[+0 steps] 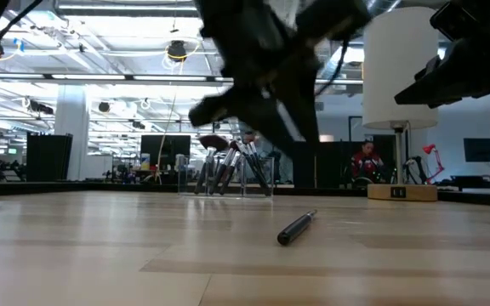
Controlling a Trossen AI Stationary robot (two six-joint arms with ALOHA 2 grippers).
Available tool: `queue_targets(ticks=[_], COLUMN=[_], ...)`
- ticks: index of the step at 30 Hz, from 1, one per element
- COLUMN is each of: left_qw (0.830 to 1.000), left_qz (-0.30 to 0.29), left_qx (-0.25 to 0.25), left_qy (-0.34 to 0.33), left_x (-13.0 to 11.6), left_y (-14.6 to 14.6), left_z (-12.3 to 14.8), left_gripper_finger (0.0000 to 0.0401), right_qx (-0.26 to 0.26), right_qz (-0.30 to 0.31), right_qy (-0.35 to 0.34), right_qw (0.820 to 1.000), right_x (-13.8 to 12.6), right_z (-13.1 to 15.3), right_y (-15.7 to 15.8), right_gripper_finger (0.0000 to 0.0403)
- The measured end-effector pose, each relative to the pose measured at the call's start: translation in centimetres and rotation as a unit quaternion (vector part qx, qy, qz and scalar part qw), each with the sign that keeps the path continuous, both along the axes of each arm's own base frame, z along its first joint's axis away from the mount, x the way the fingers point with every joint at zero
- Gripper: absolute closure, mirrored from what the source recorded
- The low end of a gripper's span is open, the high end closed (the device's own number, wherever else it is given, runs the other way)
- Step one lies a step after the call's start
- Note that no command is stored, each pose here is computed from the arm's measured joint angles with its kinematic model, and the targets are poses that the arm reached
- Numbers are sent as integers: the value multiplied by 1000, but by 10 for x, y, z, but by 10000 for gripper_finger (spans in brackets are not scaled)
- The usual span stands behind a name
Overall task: Pick & Place Makeup Supplies
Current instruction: Put the makeup brush into the transparent organizer
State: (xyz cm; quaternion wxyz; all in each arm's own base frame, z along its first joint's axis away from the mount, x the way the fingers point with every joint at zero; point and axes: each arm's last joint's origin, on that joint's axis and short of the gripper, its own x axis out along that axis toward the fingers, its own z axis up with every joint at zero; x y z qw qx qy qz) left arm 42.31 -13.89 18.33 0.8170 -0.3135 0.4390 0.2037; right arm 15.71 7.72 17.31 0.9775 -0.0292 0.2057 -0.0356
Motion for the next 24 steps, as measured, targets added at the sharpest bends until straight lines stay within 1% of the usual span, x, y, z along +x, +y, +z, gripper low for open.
queue_targets(ticks=[4, 8, 12, 16, 20, 24], left_qw=[999, 998, 997, 997, 997, 997], left_qz=[-13, -32, -35, -45, -41, -13], left_qx=[-27, -49, -52, -45, -43, -54], left_qy=[27, 31, 35, 41, 50, 55], left_x=[5, 6, 5, 4, 3, 6], left_y=[6, 6, 6, 6, 9, 16], left_z=[-15, -15, -15, -16, -17, -20], left_gripper_finger=[308, 300, 283, 258, 230, 222], right_qx=[-1, -2, -2, -2, 1, 2], right_qz=[0, 0, 0, 0, -1, -2], right_qy=[2, 4, 4, 4, 4, 4], right_qw=[1000, 1000, 1000, 1000, 1000, 1000], right_x=[0, 0, 0, 0, 0, 0], right_z=[0, -1, -1, -1, -1, -1], right_y=[0, 0, 0, 0, 0, 0], right_gripper_finger=[395, 395, 395, 395, 395, 395])
